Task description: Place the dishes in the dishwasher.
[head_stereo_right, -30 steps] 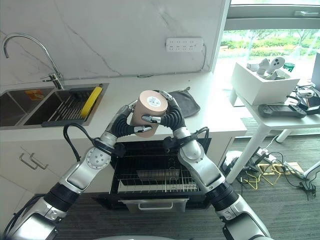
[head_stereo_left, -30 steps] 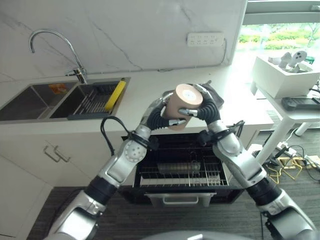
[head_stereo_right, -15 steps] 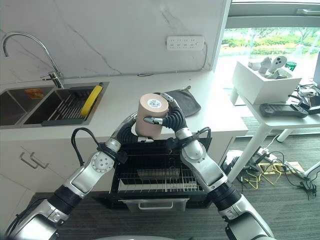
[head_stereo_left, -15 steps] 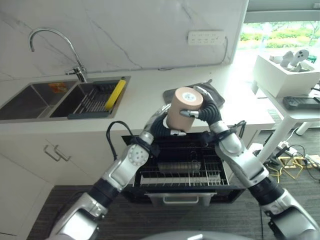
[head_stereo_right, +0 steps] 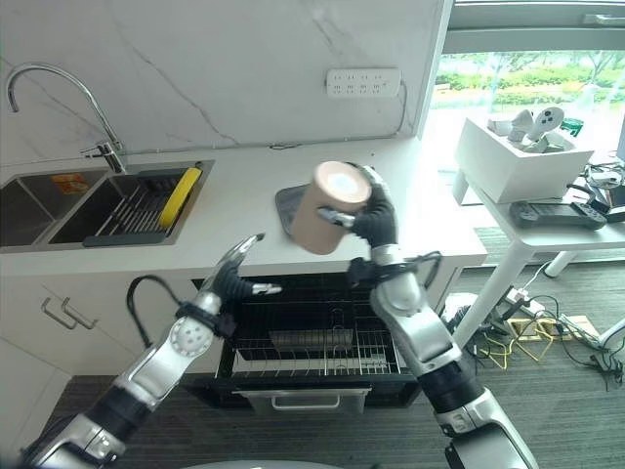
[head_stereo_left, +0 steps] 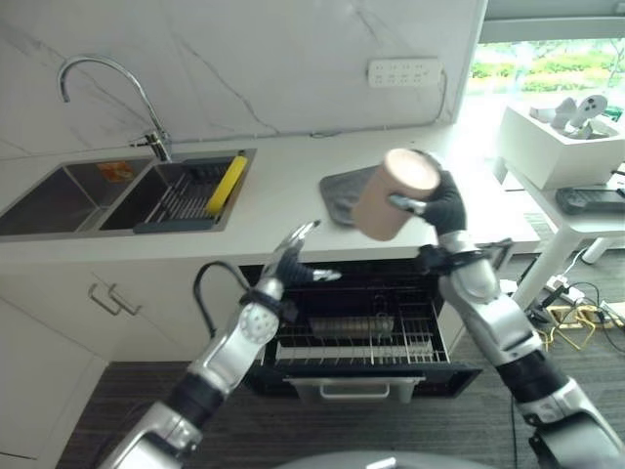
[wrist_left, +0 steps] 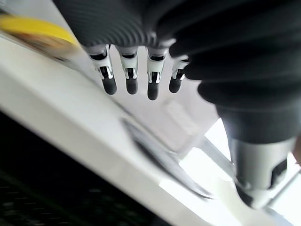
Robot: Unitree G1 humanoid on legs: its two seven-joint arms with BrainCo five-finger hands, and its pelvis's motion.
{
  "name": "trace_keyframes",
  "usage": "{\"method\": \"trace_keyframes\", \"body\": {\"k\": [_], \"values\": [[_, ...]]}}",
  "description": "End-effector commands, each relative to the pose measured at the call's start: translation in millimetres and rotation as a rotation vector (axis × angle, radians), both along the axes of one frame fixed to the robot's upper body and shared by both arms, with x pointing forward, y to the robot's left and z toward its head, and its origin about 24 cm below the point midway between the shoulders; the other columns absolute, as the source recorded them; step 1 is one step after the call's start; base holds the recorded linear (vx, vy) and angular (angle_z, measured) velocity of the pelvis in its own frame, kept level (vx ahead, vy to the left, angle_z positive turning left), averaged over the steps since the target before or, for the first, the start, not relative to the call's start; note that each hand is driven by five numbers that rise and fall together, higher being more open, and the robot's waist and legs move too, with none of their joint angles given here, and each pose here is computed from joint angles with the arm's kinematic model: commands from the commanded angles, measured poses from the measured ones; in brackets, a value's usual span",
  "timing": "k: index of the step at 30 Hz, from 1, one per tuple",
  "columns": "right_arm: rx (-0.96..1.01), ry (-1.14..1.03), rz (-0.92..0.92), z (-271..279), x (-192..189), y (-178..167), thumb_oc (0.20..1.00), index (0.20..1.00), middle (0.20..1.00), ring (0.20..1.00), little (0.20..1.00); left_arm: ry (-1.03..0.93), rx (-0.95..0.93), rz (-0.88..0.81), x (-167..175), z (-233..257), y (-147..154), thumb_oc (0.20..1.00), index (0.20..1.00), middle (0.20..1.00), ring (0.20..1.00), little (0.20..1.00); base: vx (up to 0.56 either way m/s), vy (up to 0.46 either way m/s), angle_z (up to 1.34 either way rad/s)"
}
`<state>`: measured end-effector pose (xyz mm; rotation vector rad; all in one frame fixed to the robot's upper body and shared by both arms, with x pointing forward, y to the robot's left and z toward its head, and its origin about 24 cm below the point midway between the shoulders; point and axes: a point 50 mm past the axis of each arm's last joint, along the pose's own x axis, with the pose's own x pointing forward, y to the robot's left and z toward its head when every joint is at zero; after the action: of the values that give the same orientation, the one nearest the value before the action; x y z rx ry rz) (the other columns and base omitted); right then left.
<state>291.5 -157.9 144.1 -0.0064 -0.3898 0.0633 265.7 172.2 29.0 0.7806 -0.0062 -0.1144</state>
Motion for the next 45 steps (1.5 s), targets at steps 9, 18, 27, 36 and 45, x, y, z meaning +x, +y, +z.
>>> {"method": "trace_keyframes", "body": {"k": [9, 18, 27, 36, 45], "values": [[0.068, -0.076, -0.046, -17.1, -21.9, -28.5, 0.200, 0.200, 0.200, 0.200, 0.200, -0.176, 0.054, 0.164, -13.1, 17.7, 54.4, 1.000, 1.000, 1.000, 1.000, 1.000, 0.03, -0.012, 0.01], [-0.072, 0.078, -0.035, -54.6, -19.6, -31.0, 0.200, 0.200, 0.200, 0.200, 0.200, -0.280, 0.020, -0.018, -25.8, 37.5, 50.1, 1.000, 1.000, 1.000, 1.000, 1.000, 0.07, -0.021, 0.00], [-0.173, 0.168, 0.009, -69.7, -3.4, -30.6, 0.200, 0.200, 0.200, 0.200, 0.200, -0.351, 0.096, -0.224, -16.7, 59.9, 31.4, 1.000, 1.000, 1.000, 1.000, 1.000, 0.01, -0.008, 0.00], [-0.313, 0.244, 0.052, -84.6, 1.0, -35.6, 0.200, 0.200, 0.200, 0.200, 0.200, -0.328, 0.135, -0.382, -16.5, 68.1, 16.0, 1.000, 1.000, 1.000, 1.000, 1.000, 0.01, 0.006, 0.01], [-0.494, 0.328, 0.104, -96.3, 5.4, -50.2, 0.200, 0.200, 0.200, 0.200, 0.200, -0.117, 0.278, -0.789, -31.1, 63.7, -12.5, 1.000, 1.000, 1.000, 1.000, 1.000, 0.00, 0.027, 0.00]]}}
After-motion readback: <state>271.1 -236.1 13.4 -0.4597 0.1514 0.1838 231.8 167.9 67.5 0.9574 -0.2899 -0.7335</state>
